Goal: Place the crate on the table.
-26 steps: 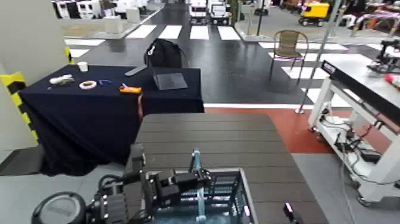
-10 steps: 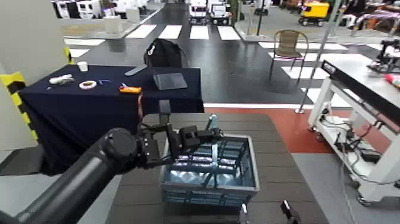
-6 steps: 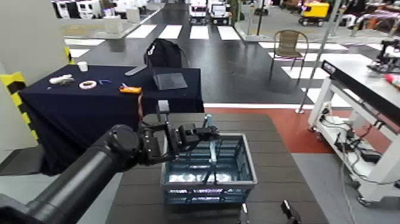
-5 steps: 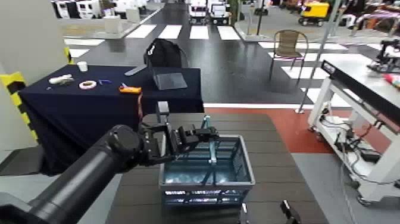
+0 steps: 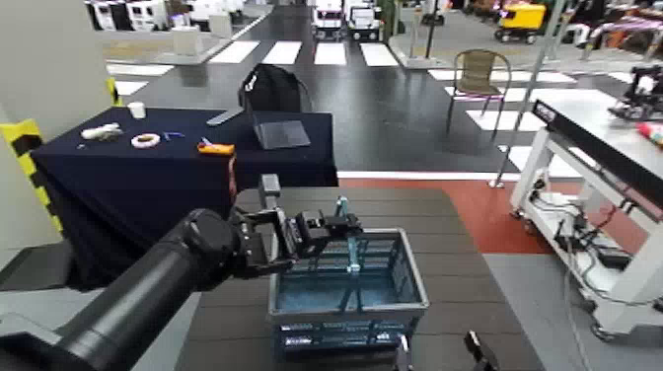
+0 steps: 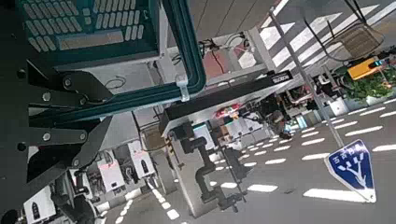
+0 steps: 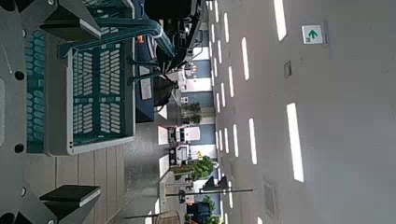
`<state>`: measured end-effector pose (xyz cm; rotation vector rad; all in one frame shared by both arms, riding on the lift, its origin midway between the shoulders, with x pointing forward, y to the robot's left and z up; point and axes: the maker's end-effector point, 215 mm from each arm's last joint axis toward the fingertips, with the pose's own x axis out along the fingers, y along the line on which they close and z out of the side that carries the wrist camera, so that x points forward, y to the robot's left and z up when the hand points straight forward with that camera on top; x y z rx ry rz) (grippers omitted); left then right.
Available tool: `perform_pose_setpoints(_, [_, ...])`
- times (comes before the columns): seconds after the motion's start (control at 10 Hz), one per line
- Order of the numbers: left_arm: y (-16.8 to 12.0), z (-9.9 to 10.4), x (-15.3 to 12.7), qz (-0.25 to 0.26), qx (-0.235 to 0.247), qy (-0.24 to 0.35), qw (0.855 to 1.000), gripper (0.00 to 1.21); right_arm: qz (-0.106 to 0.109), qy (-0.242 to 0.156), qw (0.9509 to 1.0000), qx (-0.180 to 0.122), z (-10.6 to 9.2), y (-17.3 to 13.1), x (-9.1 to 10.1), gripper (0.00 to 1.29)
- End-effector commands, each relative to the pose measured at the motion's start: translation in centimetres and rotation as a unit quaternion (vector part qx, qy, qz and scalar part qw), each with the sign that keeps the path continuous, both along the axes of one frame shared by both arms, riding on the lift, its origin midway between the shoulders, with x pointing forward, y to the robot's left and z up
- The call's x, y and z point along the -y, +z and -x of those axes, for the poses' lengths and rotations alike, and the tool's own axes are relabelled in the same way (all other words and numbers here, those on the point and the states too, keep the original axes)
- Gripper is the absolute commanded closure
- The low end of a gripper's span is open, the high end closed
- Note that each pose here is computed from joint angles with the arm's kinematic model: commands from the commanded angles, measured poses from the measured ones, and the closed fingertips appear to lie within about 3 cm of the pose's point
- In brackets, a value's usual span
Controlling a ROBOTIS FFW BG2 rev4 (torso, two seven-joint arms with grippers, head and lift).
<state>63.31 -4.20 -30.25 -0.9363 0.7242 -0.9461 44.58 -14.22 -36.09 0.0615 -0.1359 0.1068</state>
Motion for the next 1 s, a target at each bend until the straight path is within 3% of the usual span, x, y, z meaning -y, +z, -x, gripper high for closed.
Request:
perform_pose_setpoints(0.1, [-0.02,-0.01,0.14,0.004,-0.003,0.001,1.0,1.19,-0.001,0.001,1.0,0.0,-0.04,0.02,-0.13,0.13])
perform_pose_setpoints(0.6, [-0.41,0.43,0.63,0.012,-0.013,-0.001,1.0,1.15,-0.001,0.003,1.0,0.001,0.01,0.05,-0.27,0.13])
perform_pose_setpoints(0.9, [-0.26,0.67,0.87,0.018,-0.013,-0.004,1.0,0.97,-0.001,0.003,1.0,0.0,0.02,-0.04,-0.28,0.13])
perform_pose_setpoints(1.0, [-0.1,0.67,0.91,0.022,-0.012,-0.004,1.0,0.79,-0.002,0.003,1.0,0.001,0.01,0.04,-0.28,0.13])
